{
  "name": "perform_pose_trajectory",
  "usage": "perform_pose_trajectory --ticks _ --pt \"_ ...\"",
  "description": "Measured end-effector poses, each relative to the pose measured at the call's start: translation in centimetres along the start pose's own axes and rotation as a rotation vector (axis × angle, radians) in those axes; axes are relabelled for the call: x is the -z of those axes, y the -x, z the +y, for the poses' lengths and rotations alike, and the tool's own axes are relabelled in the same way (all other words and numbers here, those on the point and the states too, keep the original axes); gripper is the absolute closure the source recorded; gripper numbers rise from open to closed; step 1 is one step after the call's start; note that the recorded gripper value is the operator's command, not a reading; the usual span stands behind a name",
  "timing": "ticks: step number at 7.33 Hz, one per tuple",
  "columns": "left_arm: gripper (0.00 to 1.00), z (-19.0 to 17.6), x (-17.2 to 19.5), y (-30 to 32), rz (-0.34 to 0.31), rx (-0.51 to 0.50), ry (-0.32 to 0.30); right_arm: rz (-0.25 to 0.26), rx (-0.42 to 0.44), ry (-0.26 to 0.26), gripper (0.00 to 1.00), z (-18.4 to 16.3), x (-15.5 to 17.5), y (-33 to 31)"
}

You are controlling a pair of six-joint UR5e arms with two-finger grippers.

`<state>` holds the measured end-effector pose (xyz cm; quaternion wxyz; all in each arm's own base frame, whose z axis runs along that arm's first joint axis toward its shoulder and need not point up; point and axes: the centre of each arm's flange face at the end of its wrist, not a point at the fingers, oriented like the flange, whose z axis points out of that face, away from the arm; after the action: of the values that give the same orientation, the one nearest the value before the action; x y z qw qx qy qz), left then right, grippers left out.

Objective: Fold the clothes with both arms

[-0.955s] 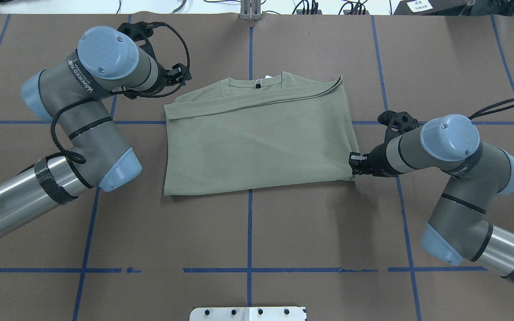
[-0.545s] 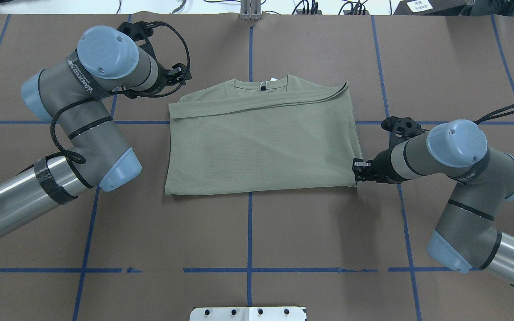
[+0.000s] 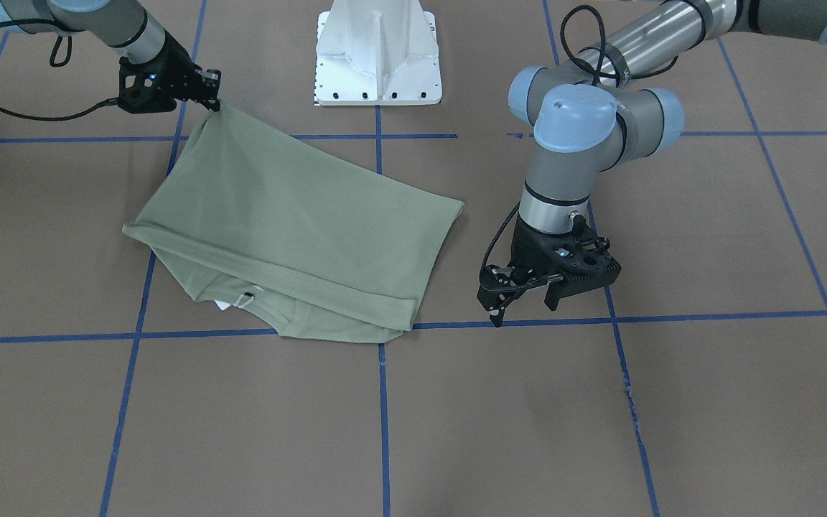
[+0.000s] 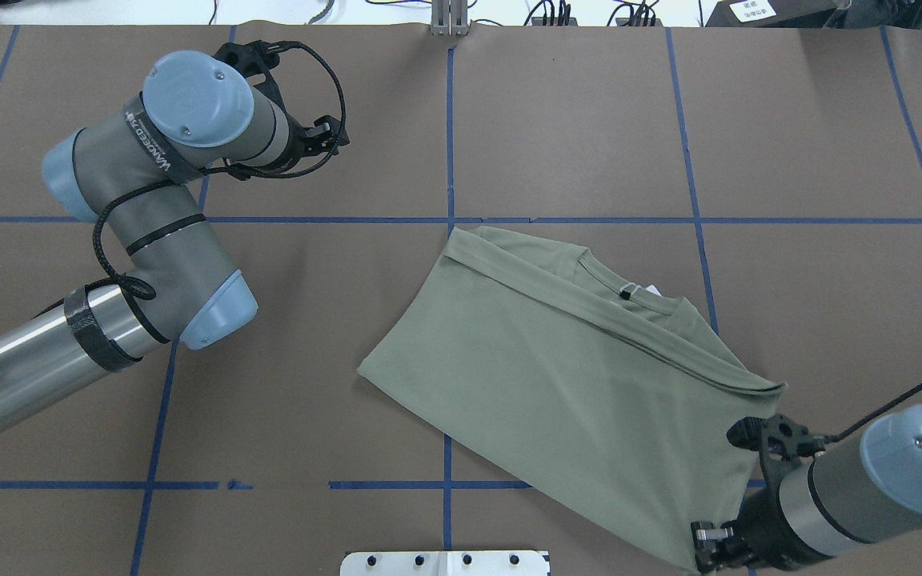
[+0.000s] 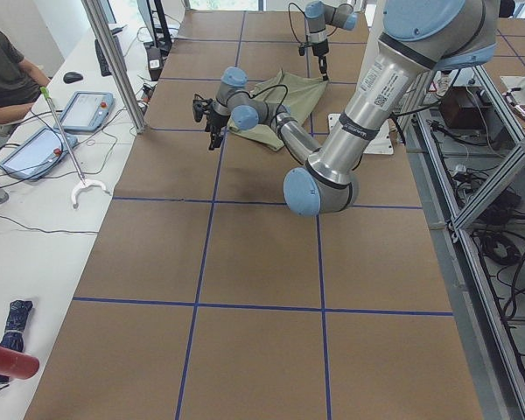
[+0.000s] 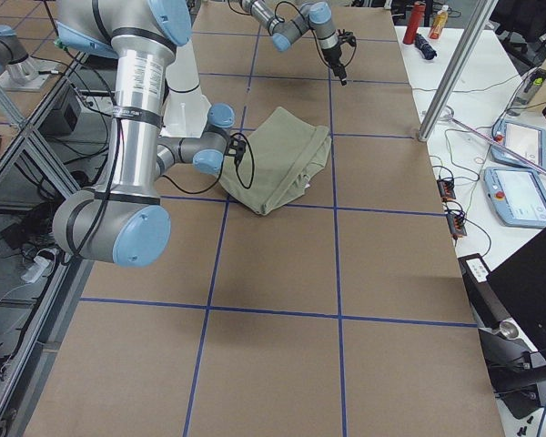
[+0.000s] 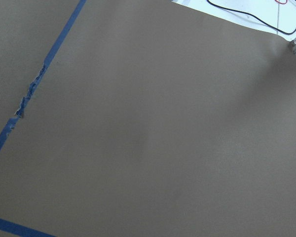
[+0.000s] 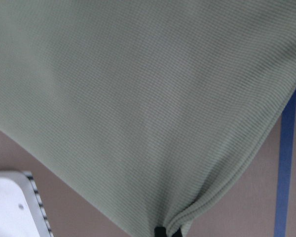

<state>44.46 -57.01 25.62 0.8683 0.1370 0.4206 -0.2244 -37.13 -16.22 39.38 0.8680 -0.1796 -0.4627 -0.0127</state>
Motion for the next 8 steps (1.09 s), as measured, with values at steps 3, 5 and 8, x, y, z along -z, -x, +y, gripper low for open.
perform_pose_trajectory --ticks 3,5,8 --pt "0.00 1.3 0.7 -0.7 0.022 -0.012 0.014 0.010 -0.015 0.102 0.00 3.6 -1.0 0.6" --pt "0.00 3.9 0.7 -1.5 0.037 -0.025 0.053 -0.053 -0.060 0.016 0.00 0.4 2.3 1.3" --pt "0.01 14.1 1.1 -2.4 0.063 0.086 0.192 -0.199 -0.146 -0.218 0.00 -7.3 11.0 2.0"
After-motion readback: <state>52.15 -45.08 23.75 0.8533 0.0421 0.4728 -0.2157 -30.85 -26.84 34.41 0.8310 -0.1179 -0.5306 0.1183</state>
